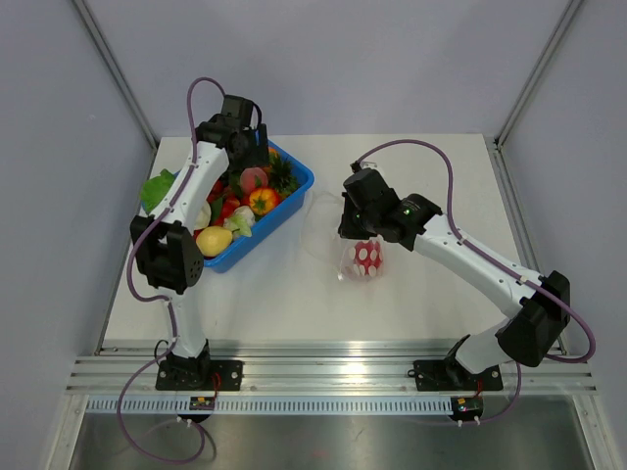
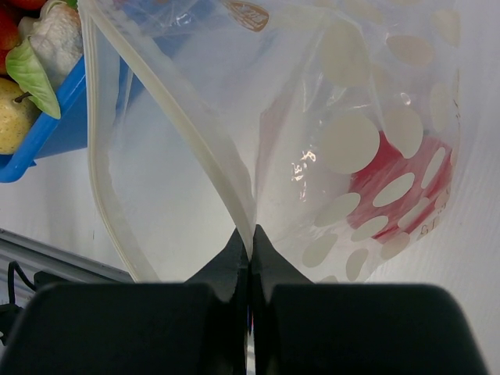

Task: Place the food in the zip-top bag and seal the zipper
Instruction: Pick up the fake fruit from the bin.

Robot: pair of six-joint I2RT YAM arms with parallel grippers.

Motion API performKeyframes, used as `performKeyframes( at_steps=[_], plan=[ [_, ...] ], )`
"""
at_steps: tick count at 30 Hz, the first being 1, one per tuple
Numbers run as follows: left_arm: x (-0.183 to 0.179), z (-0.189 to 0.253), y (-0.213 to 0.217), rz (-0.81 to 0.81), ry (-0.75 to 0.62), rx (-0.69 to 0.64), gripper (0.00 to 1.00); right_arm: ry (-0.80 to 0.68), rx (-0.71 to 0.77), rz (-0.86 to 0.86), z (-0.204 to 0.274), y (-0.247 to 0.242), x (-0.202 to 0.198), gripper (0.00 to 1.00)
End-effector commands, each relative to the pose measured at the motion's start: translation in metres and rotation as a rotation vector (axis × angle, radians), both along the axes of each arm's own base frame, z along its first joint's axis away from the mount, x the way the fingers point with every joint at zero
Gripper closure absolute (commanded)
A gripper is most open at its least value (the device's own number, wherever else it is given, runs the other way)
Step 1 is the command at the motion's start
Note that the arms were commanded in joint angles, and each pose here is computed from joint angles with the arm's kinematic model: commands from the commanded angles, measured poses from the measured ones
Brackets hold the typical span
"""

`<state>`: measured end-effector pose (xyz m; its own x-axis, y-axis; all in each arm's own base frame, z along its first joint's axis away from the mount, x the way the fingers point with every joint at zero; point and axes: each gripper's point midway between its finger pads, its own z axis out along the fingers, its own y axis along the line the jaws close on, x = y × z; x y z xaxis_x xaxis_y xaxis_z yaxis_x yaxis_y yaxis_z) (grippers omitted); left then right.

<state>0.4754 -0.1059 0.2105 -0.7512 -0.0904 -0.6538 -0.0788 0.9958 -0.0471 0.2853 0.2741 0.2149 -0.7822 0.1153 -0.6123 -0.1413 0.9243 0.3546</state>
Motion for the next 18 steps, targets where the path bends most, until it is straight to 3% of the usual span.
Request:
performKeyframes(
  at_steps=[1, 8, 13, 18],
  plan=[
    [0.028, 0.0, -0.002, -0.005, -0.046, -0.028, 0.2, -0.03, 0.033, 0.003, 0.012, 0.004, 0.004, 0.99],
    [0.036, -0.034, 0.005, 0.01, 0.02, -0.005, 0.18, -0.033, 0.031, -0.001, 0.013, 0.003, 0.003, 0.98],
    [0.031, -0.054, 0.001, 0.001, 0.069, -0.04, 0.11, -0.03, 0.031, 0.002, 0.013, 0.004, 0.004, 0.98],
    [0.027, -0.065, -0.005, -0.013, 0.109, -0.065, 0.12, -0.029, 0.03, 0.002, 0.012, 0.004, 0.004, 0.98]
  ],
)
